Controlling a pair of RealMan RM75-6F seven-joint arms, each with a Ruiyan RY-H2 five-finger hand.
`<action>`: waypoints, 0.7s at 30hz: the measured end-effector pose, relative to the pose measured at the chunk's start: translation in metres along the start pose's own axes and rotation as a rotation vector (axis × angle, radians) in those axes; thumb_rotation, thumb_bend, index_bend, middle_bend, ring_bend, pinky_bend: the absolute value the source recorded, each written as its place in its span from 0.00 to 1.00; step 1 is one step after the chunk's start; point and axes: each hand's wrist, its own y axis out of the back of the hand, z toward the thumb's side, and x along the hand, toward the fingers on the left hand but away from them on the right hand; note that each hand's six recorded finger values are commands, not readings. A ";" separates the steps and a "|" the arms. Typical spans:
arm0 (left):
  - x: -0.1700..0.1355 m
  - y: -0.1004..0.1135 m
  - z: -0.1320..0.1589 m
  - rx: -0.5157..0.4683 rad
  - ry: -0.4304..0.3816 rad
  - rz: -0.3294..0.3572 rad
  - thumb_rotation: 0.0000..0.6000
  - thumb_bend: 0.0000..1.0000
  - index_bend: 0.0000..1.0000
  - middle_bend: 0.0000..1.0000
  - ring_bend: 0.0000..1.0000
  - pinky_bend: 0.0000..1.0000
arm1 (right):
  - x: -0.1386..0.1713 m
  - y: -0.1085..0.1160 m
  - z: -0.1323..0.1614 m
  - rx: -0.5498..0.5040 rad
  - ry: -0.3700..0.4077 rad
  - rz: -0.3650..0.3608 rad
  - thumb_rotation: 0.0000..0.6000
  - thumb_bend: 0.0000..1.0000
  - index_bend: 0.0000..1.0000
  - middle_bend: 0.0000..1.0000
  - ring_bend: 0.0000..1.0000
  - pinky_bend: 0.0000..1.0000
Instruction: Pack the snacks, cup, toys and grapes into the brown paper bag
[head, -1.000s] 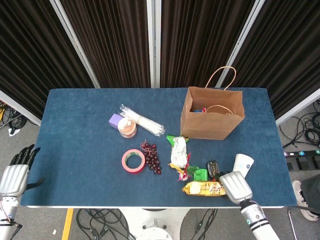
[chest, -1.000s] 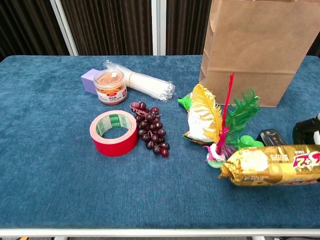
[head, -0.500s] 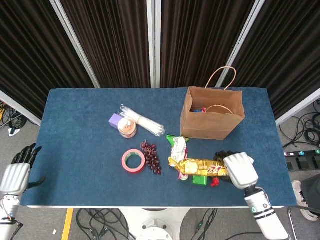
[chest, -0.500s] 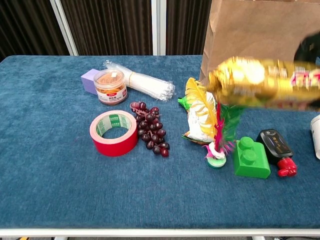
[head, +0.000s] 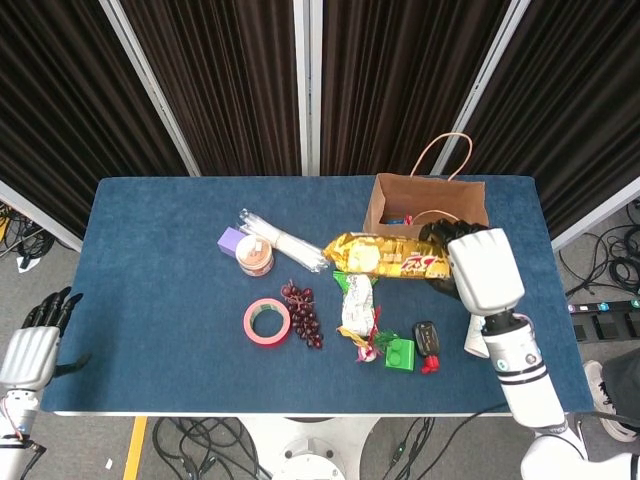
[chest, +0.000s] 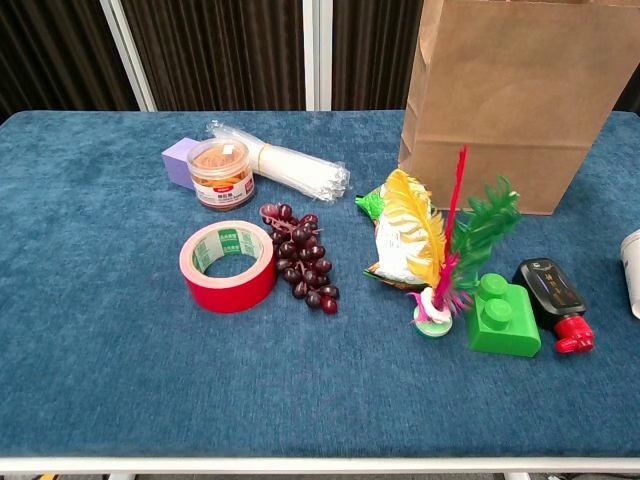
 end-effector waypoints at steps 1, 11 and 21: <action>0.000 0.000 0.000 -0.001 0.000 -0.002 1.00 0.23 0.14 0.13 0.03 0.17 | -0.006 0.006 0.003 0.004 0.004 -0.020 1.00 0.31 0.79 0.69 0.58 0.72; 0.001 -0.005 -0.002 0.003 0.000 -0.018 1.00 0.23 0.14 0.13 0.03 0.17 | -0.061 0.050 0.000 0.061 -0.054 -0.183 1.00 0.31 0.79 0.69 0.58 0.72; -0.001 -0.010 -0.005 -0.003 0.005 -0.032 1.00 0.23 0.14 0.13 0.03 0.17 | -0.079 0.045 -0.052 0.317 -0.174 -0.215 1.00 0.31 0.79 0.69 0.58 0.72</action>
